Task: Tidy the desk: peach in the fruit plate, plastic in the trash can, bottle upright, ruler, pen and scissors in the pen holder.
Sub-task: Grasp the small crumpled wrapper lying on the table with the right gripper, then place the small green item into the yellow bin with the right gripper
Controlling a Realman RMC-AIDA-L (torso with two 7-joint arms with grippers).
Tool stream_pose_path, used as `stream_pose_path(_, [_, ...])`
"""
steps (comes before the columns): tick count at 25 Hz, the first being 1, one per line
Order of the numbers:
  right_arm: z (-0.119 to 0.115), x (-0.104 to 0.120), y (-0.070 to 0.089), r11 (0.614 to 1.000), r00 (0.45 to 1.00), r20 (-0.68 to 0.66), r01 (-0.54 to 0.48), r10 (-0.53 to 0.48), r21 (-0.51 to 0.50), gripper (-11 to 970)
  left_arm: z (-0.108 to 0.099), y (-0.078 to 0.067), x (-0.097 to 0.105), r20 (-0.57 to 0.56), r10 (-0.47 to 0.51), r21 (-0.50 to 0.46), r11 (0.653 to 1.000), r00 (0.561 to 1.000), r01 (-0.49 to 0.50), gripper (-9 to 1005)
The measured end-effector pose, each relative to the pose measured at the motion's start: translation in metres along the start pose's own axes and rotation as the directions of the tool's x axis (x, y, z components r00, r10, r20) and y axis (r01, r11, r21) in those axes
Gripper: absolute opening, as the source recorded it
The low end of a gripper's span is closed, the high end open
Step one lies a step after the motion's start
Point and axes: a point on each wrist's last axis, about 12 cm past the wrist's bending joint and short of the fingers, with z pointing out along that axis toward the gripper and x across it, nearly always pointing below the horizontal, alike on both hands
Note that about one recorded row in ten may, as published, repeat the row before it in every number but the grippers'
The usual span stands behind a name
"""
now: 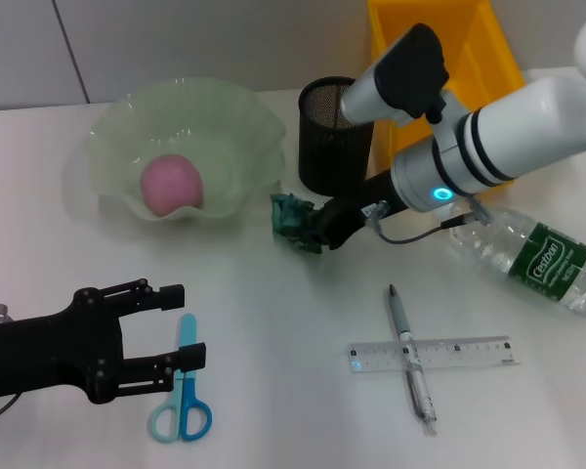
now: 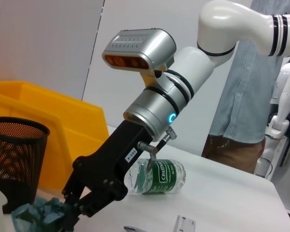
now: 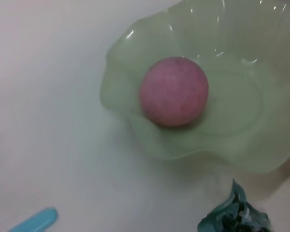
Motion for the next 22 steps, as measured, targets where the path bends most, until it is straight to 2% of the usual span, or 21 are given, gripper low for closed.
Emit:
stream_pose_path(6, [-0.018, 0.007, -0.002, 1.000, 0.999, 0.035, -0.013, 0.014, -0.021, 109, 0.000, 0.000, 0.000, 0.000, -0.001, 0.001, 1.000, 1.000, 0.001, 799])
stream_pose_path(7, [-0.029, 0.009, -0.004, 0.999, 0.998, 0.061, -0.024, 0.026, -0.033, 102, 0.000, 0.000, 0.000, 0.000, -0.003, 0.002, 1.000, 1.000, 0.003, 799])
stream_pose_path(8, [-0.029, 0.009, -0.004, 0.999, 0.998, 0.061, -0.024, 0.026, -0.033, 95, 0.000, 0.000, 0.000, 0.000, -0.003, 0.002, 1.000, 1.000, 0.003, 799])
stream_pose_path(11, [-0.051, 0.015, -0.007, 0.997, 0.994, 0.097, -0.046, 0.052, -0.058, 73, -0.001, 0.000, 0.000, 0.000, -0.004, 0.002, 1.000, 1.000, 0.004, 799])
stream_pose_path(12, [-0.067, 0.020, -0.010, 0.995, 0.989, 0.126, -0.066, 0.075, -0.073, 65, -0.001, 0.000, 0.000, 0.000, -0.004, 0.001, 1.000, 1.000, 0.004, 799])
stream_pose_path(13, [-0.067, 0.020, -0.010, 0.995, 0.989, 0.126, -0.066, 0.075, -0.073, 56, -0.001, 0.000, 0.000, 0.000, -0.004, 0.001, 1.000, 1.000, 0.004, 799])
stream_pose_path(16, [-0.090, 0.028, -0.015, 0.991, 0.977, 0.181, -0.098, 0.113, -0.093, 37, -0.001, 0.000, 0.000, 0.000, -0.003, 0.001, 1.000, 1.000, 0.003, 799])
stream_pose_path(17, [-0.105, 0.034, -0.020, 0.987, 0.960, 0.241, -0.119, 0.142, -0.110, 33, -0.001, -0.001, 0.000, -0.001, -0.003, 0.002, 1.000, 1.000, 0.003, 799])
stream_pose_path(18, [-0.105, 0.034, -0.020, 0.987, 0.960, 0.241, -0.119, 0.142, -0.110, 30, -0.001, -0.001, 0.000, -0.001, -0.003, 0.002, 1.000, 1.000, 0.003, 799])
stream_pose_path(20, [-0.121, 0.040, -0.026, 0.983, 0.930, 0.323, -0.141, 0.173, -0.121, 23, -0.001, -0.001, 0.000, -0.002, -0.003, 0.005, 1.000, 1.000, 0.003, 799])
stream_pose_path(21, [-0.129, 0.044, -0.030, 0.981, 0.912, 0.367, -0.150, 0.185, -0.123, 20, 0.000, -0.001, 0.001, -0.003, -0.003, 0.007, 1.000, 1.000, 0.003, 799])
stream_pose_path(22, [-0.141, 0.050, -0.037, 0.977, 0.868, 0.451, -0.168, 0.208, -0.128, 20, 0.000, -0.001, 0.000, -0.004, -0.003, 0.010, 1.000, 1.000, 0.003, 799])
